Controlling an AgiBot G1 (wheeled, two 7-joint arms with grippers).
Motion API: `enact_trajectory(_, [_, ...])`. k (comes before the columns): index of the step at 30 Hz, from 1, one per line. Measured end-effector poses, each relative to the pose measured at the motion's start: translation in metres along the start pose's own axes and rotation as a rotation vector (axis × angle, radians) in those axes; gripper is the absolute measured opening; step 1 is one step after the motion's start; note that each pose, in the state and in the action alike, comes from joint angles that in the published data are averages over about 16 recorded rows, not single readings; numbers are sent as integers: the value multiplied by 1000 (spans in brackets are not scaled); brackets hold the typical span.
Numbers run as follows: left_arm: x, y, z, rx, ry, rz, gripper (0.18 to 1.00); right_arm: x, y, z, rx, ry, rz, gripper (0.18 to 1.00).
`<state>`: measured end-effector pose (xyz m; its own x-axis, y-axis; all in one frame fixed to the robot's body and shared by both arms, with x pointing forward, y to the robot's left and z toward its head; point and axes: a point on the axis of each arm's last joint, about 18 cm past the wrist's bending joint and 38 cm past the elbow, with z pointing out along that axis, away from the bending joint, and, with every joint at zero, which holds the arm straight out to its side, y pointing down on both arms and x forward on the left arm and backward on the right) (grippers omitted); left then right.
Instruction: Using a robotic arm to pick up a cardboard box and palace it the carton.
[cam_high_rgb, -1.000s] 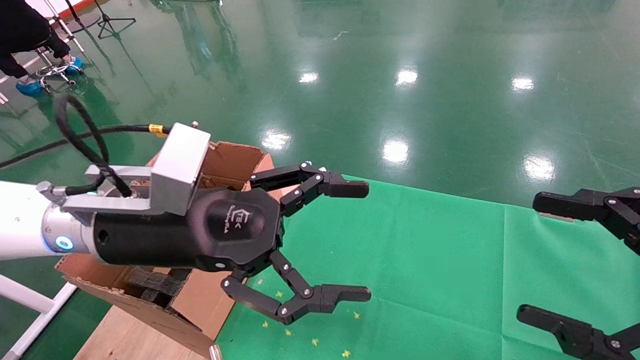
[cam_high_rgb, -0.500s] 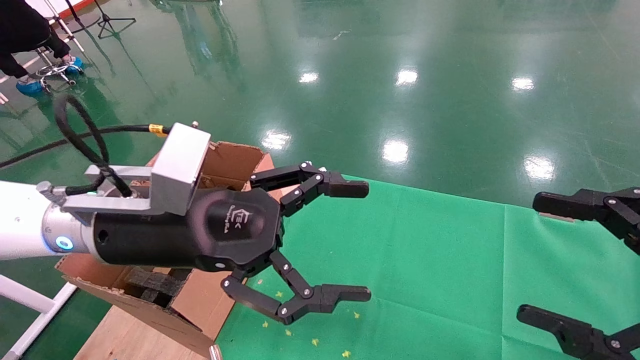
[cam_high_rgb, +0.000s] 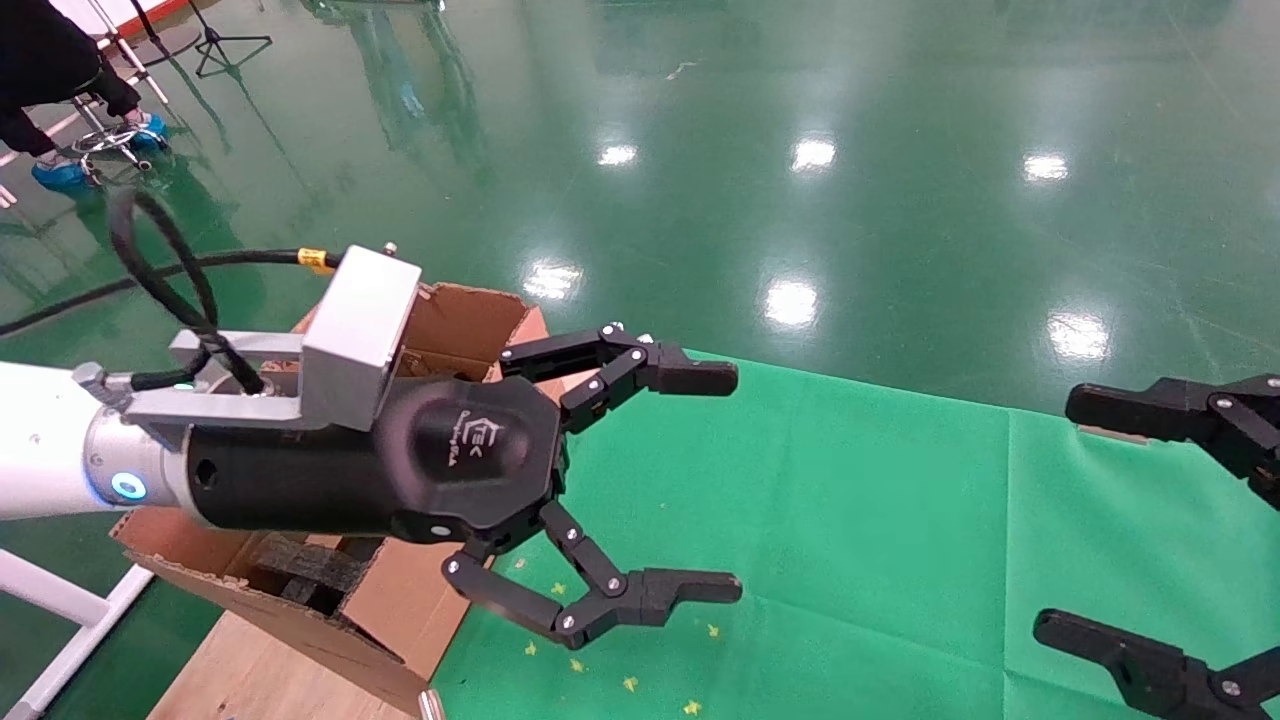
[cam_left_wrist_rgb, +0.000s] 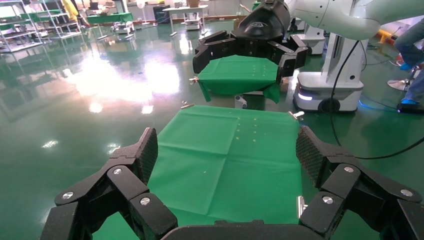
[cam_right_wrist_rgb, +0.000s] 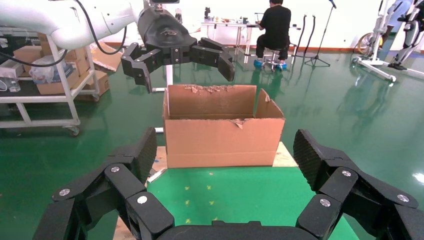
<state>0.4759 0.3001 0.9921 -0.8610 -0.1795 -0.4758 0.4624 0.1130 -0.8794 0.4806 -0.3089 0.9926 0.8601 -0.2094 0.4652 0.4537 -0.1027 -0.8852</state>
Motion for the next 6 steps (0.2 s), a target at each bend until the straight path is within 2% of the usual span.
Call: enact_trajectory(6, [0,0,0,0,0,0,1001,0,0,0,0,0,0,1001])
